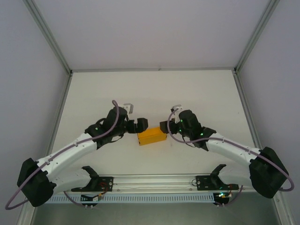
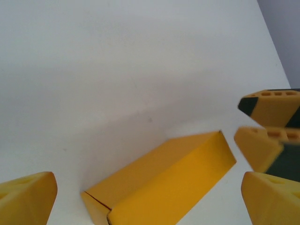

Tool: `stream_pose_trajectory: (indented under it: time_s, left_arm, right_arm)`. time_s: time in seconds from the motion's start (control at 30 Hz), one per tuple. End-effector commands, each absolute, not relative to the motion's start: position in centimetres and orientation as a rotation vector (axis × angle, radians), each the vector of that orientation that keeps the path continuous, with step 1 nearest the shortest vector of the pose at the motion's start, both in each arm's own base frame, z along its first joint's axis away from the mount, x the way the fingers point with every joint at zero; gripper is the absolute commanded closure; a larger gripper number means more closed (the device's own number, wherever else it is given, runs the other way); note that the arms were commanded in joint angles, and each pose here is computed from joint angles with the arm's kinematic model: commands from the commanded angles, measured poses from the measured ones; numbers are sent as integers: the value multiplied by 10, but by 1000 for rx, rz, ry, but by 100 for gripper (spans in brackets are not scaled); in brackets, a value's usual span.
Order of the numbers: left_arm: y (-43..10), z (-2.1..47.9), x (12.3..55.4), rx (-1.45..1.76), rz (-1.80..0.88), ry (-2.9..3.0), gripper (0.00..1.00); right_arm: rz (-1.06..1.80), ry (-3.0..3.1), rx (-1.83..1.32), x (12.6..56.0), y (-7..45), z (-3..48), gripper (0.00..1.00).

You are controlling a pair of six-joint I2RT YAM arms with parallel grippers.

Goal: Assemble paper box

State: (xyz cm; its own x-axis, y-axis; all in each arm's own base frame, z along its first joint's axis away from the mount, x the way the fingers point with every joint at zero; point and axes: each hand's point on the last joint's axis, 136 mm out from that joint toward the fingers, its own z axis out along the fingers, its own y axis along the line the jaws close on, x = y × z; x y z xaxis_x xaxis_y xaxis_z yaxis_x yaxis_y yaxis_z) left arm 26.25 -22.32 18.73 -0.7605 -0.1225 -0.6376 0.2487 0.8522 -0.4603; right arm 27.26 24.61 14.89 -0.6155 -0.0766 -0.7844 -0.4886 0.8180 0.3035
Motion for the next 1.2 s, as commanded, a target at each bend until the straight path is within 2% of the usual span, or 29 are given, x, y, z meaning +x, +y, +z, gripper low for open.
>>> stream_pose_trajectory:
  time_s: [0.0,0.2,0.37,0.5,0.83,1.1,1.17]
  left_arm:
    - [-184,192,272,24,-380,2382,0]
    - [-146,202,290,-93,-195,2368,0]
    - [-118,195,290,-211,-166,2367,0]
    - [-96,184,280,-294,-123,2364,0]
    - [-67,177,266,-375,-48,2351,0]
    - [-66,177,266,-370,-41,2346,0]
    - [-64,178,265,-373,-37,2339,0]
  right_arm:
    - [571,2127,-590,272,251,177,1]
    - [710,1795,-1558,197,287,177,0]
    - [632,1753,-1837,201,294,173,0]
    - [502,1711,-2088,197,300,138,0]
    - [96,1765,-2139,244,327,82,2]
    - [-60,1783,-2058,263,330,68,20]
    - [-84,1787,-2027,266,329,69,29]
